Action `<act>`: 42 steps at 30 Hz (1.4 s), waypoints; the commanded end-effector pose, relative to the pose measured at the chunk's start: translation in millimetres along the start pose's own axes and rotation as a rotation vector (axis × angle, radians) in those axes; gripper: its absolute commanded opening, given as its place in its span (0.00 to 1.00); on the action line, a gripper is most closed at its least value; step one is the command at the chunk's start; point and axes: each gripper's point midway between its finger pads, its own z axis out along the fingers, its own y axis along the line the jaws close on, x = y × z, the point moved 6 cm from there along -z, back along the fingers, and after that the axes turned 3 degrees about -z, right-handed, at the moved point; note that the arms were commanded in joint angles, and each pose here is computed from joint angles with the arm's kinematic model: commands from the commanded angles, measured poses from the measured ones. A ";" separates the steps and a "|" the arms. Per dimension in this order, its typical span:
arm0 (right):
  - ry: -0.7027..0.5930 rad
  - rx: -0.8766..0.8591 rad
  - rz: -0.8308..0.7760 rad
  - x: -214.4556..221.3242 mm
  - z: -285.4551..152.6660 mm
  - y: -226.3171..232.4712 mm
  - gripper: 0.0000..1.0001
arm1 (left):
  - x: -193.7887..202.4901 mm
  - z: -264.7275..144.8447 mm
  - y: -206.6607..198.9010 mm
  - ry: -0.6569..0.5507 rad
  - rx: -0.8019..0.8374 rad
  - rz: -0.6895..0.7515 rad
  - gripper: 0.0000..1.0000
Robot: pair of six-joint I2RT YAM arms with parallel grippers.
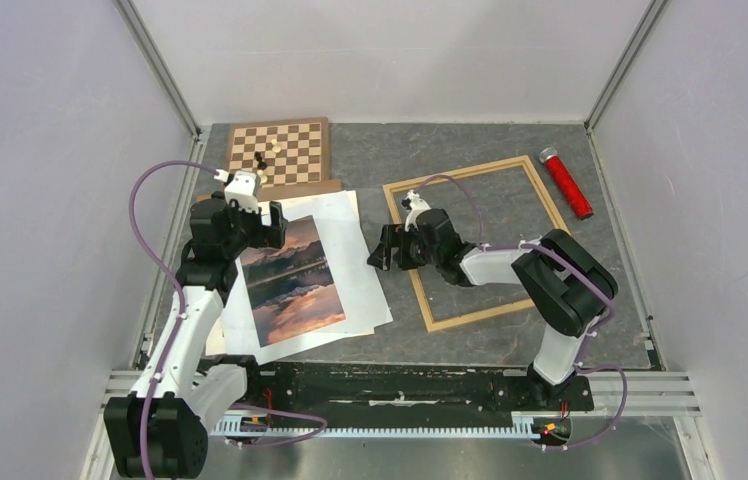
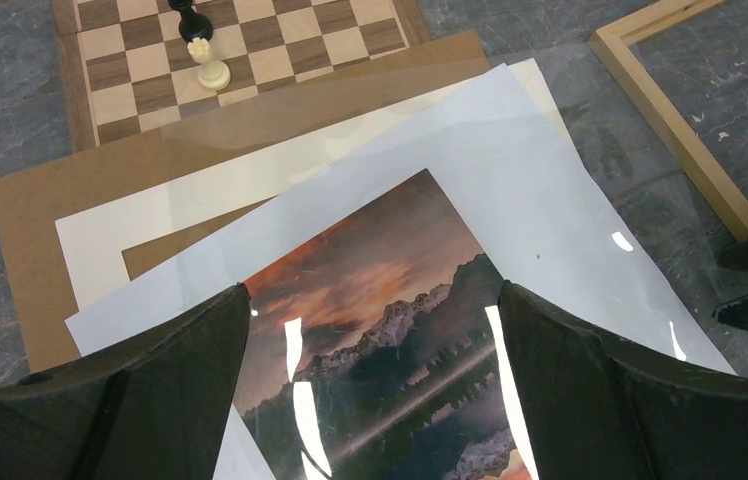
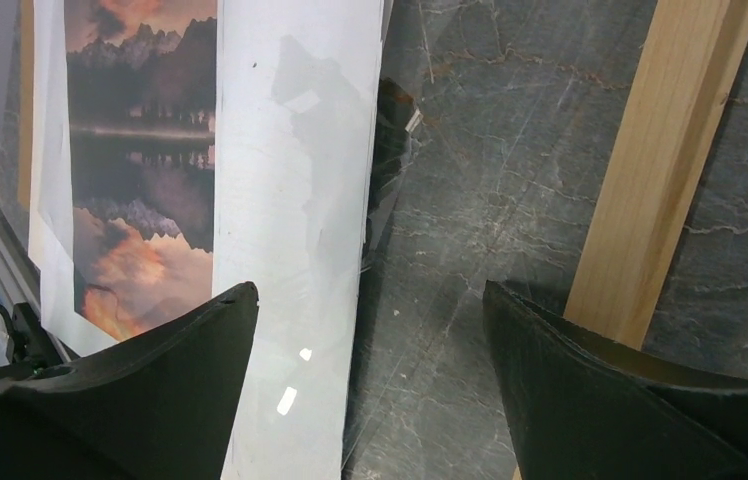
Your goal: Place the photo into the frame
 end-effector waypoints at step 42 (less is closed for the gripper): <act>-0.110 -0.145 0.104 -13.0 43.2 -30.9 0.79 | -10.1 -0.5 2.8 -0.055 -0.003 0.052 1.00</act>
